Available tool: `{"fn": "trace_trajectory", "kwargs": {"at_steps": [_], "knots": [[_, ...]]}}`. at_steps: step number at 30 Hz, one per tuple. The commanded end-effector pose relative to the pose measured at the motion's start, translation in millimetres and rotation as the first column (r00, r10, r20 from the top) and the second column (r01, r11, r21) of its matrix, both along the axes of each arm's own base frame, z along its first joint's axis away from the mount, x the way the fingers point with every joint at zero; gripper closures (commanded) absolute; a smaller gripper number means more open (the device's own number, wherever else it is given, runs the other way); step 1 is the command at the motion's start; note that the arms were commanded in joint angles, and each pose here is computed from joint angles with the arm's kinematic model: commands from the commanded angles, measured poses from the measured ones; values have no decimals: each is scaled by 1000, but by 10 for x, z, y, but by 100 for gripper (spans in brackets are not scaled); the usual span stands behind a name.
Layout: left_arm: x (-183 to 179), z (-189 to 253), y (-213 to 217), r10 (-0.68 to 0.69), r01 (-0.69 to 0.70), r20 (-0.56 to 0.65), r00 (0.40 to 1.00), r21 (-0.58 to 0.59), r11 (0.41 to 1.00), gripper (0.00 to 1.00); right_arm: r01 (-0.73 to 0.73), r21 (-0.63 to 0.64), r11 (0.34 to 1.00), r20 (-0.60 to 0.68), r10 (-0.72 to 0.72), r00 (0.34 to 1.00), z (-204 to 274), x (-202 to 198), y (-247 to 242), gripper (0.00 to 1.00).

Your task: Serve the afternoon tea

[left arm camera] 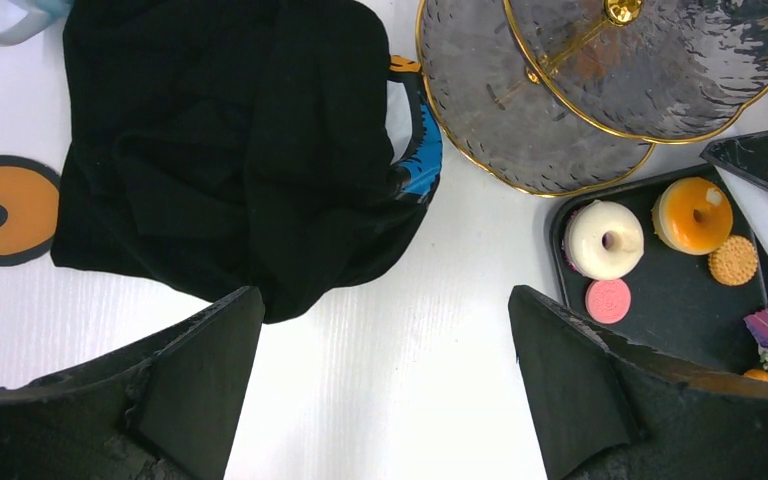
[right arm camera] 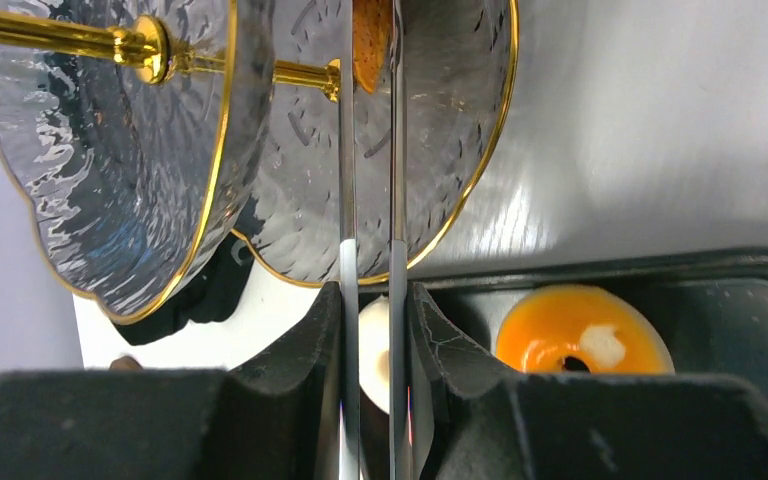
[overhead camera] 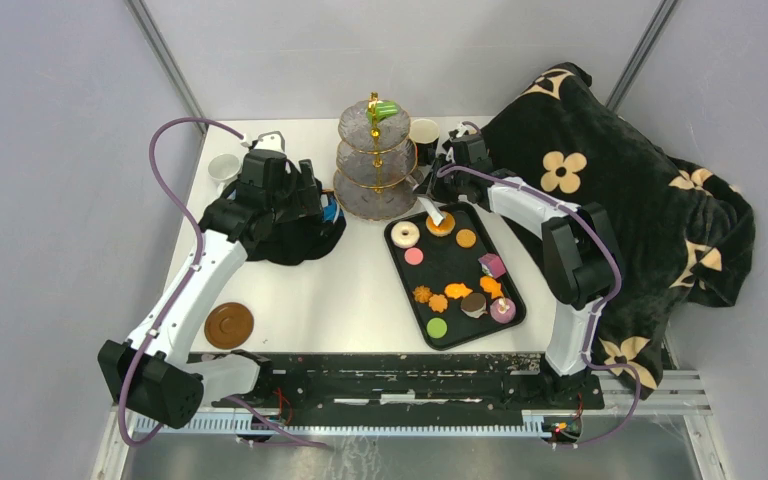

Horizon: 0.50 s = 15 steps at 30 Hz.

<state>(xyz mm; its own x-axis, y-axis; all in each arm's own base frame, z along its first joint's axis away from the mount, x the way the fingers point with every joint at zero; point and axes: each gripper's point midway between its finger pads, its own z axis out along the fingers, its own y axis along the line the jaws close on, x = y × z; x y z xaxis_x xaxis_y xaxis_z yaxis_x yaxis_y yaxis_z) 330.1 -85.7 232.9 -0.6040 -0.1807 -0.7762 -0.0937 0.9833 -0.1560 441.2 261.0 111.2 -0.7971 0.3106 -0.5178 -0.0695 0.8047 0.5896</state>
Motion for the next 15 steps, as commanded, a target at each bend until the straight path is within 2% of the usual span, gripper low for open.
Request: {"fn": "trace_trajectory", "kwargs": {"at_steps": [1,5,6,8,10,15], "knots": [[129,233,60,12,-14,78,997,26,1000,1,-75,115,991,118,62,991,344,222,254,99],[138,222,56,8,-10,74,997,28,1000,1,-64,116,991,94,53,994,264,250,263,98],[141,222,52,7,-9,74,997,27,1000,0,-60,115,992,87,50,995,247,246,261,95],[143,220,42,4,-6,73,997,23,1000,0,-49,109,993,79,40,996,229,241,238,76],[147,214,28,-1,-1,71,997,20,1000,0,-41,97,994,76,34,997,224,218,211,63],[156,234,13,-10,8,75,997,18,1000,1,-33,65,997,75,28,997,242,173,143,52]]}}
